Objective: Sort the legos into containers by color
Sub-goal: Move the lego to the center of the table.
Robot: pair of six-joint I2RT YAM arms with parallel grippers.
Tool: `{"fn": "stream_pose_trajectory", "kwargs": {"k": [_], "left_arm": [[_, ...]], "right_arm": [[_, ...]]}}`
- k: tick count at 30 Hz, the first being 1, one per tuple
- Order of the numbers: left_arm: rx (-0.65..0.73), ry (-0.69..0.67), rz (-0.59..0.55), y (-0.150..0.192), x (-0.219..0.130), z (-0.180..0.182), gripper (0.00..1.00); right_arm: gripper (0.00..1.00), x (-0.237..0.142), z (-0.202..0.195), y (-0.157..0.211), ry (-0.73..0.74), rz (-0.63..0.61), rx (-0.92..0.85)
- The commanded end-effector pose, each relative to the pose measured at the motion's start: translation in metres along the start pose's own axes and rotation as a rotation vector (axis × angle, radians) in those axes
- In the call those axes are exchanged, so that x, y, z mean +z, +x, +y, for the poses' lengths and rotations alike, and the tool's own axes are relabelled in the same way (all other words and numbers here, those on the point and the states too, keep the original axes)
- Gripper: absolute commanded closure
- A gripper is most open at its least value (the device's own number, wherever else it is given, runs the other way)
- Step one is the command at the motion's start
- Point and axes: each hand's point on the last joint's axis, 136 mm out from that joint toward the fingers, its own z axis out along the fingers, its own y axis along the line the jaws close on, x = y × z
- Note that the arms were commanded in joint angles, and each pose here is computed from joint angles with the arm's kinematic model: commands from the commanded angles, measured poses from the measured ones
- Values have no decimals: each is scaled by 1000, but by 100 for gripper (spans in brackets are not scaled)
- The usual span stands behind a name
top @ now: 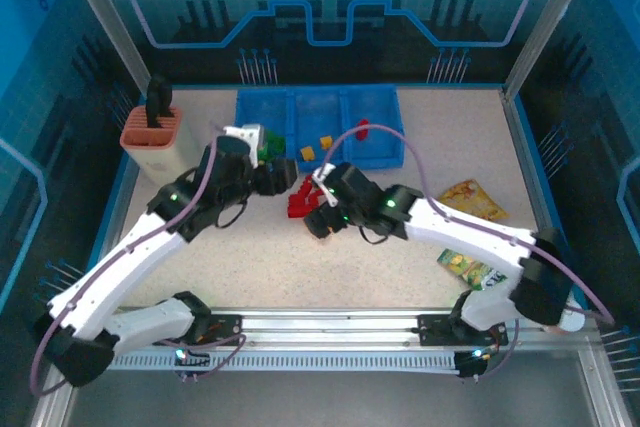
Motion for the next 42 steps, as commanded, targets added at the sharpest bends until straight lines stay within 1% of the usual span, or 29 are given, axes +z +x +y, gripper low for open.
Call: {"fn": "stream_pose_trajectory", "kwargs": {"k": [1, 4, 7, 9, 16, 26, 32, 37, 42], "left_arm": [[-56, -21, 4, 25, -23, 18, 23], [-97, -25, 16, 48, -41, 34, 23], [-125, -45, 36, 69, -54, 49, 23], [-141, -51, 46, 79, -62, 56, 23], [-170, -21, 38, 91, -87, 62, 23], [-177, -19, 43, 96, -90, 65, 23], [-178, -17, 44, 97, -88, 65, 24], [-186, -5, 42, 98, -88, 64, 24], [-188, 1, 36, 96, -88, 62, 24]], "right_arm": [[11, 27, 10, 10, -63, 147, -137], [12, 55, 16, 8, -76, 230, -174], [13, 77, 21, 6, -84, 280, -193], [13, 87, 21, 3, -80, 287, -201], [14, 122, 7, 10, -29, 372, -205], [16, 143, 6, 26, -23, 433, -200], [18, 150, 12, 38, -26, 444, -200], [20, 146, 26, 50, -62, 449, -217], [22, 139, 29, 47, -60, 424, -240]]}}
